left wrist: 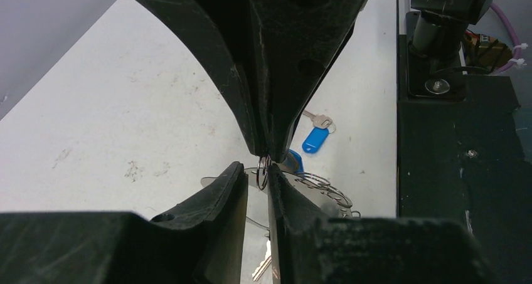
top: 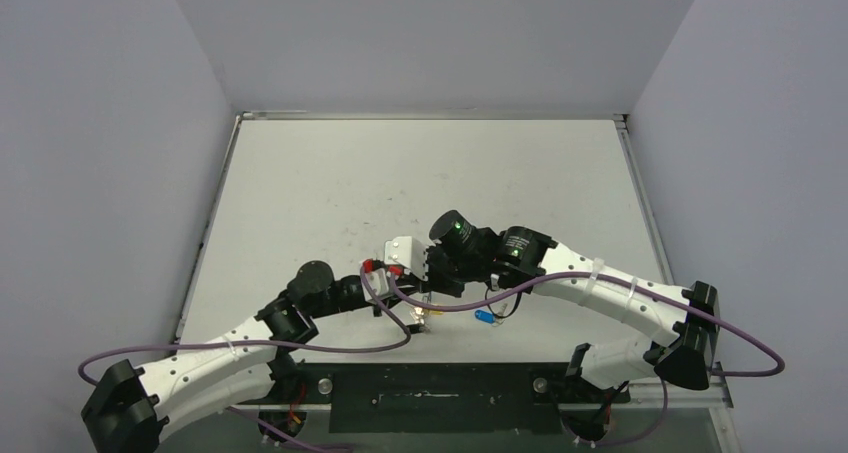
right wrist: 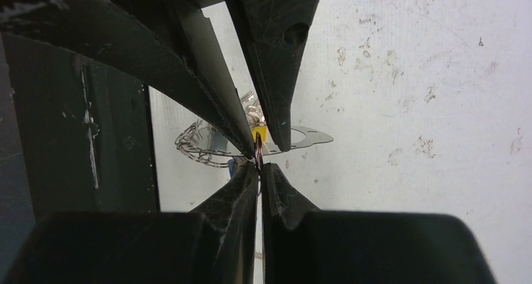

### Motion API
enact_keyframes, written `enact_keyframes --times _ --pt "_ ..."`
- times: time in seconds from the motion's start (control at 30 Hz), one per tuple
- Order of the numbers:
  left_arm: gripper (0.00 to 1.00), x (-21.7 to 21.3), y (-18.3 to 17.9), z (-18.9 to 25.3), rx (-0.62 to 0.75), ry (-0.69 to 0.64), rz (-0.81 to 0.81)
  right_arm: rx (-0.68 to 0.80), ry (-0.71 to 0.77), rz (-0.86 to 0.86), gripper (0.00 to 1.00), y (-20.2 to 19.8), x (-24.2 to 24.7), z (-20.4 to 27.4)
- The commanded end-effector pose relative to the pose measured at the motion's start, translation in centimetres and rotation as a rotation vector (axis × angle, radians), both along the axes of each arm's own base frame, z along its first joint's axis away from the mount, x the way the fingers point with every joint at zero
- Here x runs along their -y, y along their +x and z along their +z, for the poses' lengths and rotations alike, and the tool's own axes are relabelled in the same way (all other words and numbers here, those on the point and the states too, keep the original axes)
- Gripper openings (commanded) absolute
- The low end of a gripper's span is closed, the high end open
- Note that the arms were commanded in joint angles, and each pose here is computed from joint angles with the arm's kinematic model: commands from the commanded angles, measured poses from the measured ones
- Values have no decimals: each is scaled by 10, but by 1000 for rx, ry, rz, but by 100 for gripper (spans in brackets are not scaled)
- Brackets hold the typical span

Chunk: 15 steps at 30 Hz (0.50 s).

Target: Put the keys on the keyring

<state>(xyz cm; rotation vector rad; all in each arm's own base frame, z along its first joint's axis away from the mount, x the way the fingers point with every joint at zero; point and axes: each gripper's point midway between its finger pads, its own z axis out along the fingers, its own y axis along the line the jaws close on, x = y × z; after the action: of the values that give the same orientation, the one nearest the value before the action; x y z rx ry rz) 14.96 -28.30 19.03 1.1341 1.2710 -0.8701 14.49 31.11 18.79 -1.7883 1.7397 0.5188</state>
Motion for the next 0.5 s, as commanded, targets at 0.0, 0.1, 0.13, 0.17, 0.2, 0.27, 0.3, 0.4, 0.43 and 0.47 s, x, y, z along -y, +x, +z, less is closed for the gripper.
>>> enact_keyframes --times 0.0,0.1,0.13,0.17,0.2,0.27,0.3,0.4,0.43,0.47 --pt "19 7 -4 23 45 -78 -41 18 8 -6 0 4 -8 5" --pt "19 9 -5 22 46 -76 -51 21 8 -6 0 4 -8 4" --pt "17 9 -5 21 44 -74 -51 21 6 -6 0 4 -8 4" --pt "13 9 -5 21 43 -73 -51 21 7 -7 0 4 -8 4" --pt "7 9 -4 21 43 -72 -50 20 6 -7 0 4 -8 3" --pt "0 8 -3 19 39 -71 -41 22 5 -8 0 5 -8 2" --pt "0 8 -3 20 37 -74 -37 25 6 -4 0 5 -8 2" --pt "0 6 0 20 31 -89 -11 34 27 -7 0 6 -9 2" --pt "0 4 1 19 27 -94 1 36 36 -16 4 7 -9 1" --pt "0 3 2 20 23 -103 15 40 51 -28 11 9 -9 2"
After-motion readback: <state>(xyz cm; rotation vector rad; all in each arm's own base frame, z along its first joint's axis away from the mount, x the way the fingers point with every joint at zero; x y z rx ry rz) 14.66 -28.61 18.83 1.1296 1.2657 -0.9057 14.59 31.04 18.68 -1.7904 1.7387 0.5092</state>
